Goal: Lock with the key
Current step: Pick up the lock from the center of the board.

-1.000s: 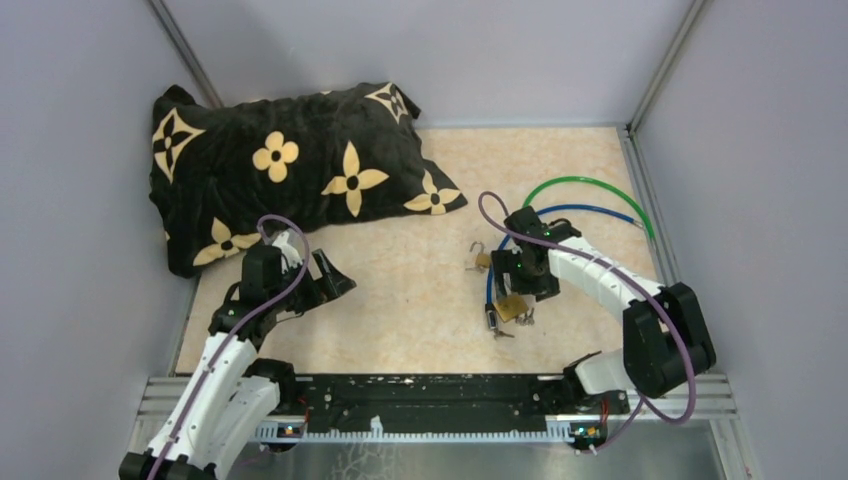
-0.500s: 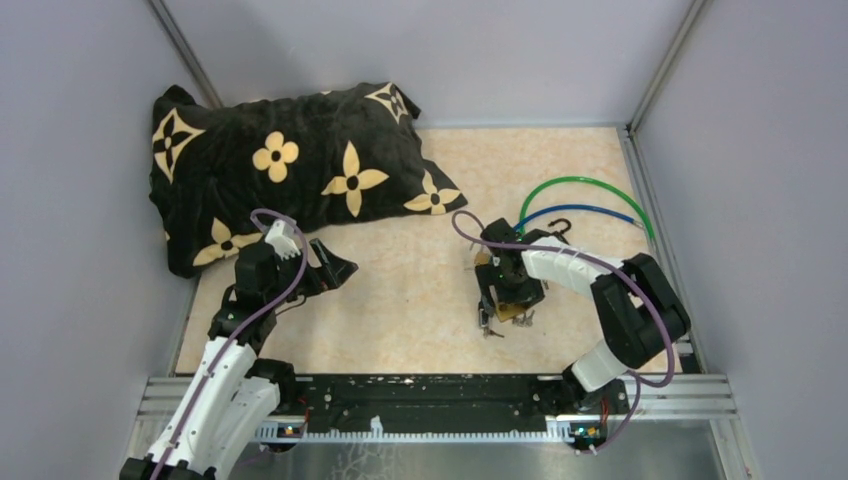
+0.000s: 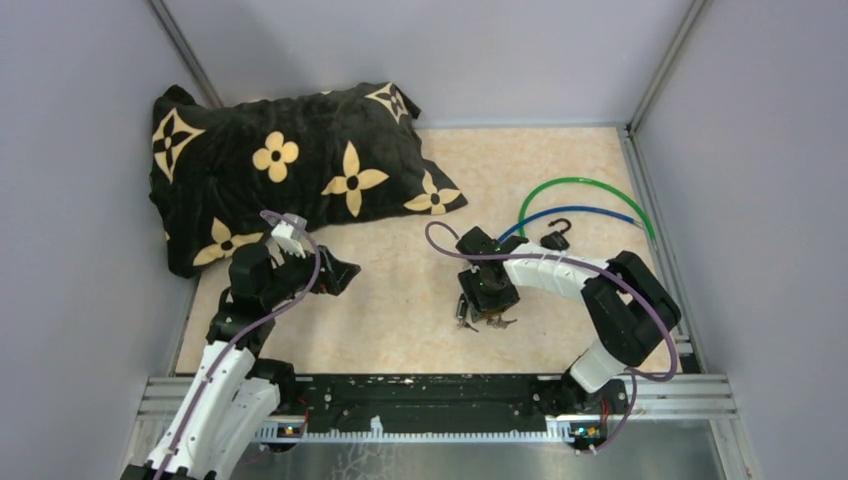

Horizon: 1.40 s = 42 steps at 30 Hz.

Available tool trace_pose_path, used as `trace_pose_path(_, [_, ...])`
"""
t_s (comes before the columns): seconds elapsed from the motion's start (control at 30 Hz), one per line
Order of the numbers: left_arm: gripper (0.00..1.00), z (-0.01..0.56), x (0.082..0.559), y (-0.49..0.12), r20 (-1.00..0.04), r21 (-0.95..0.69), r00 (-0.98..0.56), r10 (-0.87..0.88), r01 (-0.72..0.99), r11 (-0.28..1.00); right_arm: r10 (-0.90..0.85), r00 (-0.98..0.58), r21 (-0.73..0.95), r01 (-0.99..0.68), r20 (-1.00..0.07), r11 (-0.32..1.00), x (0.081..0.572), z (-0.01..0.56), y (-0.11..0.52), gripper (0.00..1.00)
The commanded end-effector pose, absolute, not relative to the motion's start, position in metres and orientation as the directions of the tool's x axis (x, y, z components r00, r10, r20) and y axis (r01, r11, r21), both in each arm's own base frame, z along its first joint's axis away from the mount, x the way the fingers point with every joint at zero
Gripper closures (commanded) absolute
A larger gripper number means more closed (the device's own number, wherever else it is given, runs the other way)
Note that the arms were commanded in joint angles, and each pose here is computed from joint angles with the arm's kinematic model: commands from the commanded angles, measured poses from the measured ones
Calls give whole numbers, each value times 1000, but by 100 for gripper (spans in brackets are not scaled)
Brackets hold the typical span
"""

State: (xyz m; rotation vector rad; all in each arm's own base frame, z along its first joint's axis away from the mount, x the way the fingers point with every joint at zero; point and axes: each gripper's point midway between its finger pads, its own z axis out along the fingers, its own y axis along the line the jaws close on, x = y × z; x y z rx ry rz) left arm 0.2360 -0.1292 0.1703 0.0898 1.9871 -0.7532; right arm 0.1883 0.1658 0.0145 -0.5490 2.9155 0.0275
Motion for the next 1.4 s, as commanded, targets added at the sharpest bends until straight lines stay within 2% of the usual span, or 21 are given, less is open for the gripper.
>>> trace_pose_path(0.0, [1, 198, 221, -151, -981, -59, -165, 104, 758, 650, -357, -879, 185, -426, -316, 886, 191, 32, 213, 100])
trace_pose_path(0.1, [1, 196, 193, -166, -949, 254, 154, 274, 890, 379, -376, -853, 322, -494, -363, 808, 178, 56, 234, 100])
trace_pose_path(0.2, [1, 193, 171, -179, -873, 433, 377, 310, 891, 137, -385, -832, 452, -544, -399, 707, 163, 76, 253, 100])
trace_pose_path(0.4, [1, 165, 171, -213, -814, 423, 449, 369, 893, -154, -405, -744, 586, -669, -532, 457, 140, 112, 280, 100])
trace_pose_path(0.63, [1, 150, 160, -245, -739, 492, 619, 267, 766, -413, -432, -643, 612, -757, -633, 230, 124, 146, 296, 100])
trace_pose_path(0.7, [1, 152, 161, -251, -744, 483, 620, 247, 755, -443, -453, -616, 600, -775, -645, 199, 122, 150, 297, 100])
trace_pose_path(0.87, [1, 161, 184, -266, -767, 459, 586, 260, 785, -416, -454, -570, 582, -803, -685, 130, 121, 165, 305, 100])
trace_pose_path(1.03, [3, 152, 188, -271, -804, 393, 526, 279, 821, -414, -466, -546, 564, -818, -697, 115, 126, 168, 309, 100])
trace_pose_path(1.13, [9, 143, 183, -273, -821, 363, 504, 267, 823, -437, -469, -538, 556, -823, -701, 113, 128, 169, 310, 100])
trace_pose_path(1.27, [31, 140, 198, -283, -846, 317, 435, 308, 875, -367, -470, -522, 540, -834, -712, 109, 129, 171, 310, 100])
trace_pose_path(1.37, [36, 142, 202, -286, -849, 315, 427, 312, 882, -350, -471, -514, 532, -840, -717, 106, 130, 172, 310, 100])
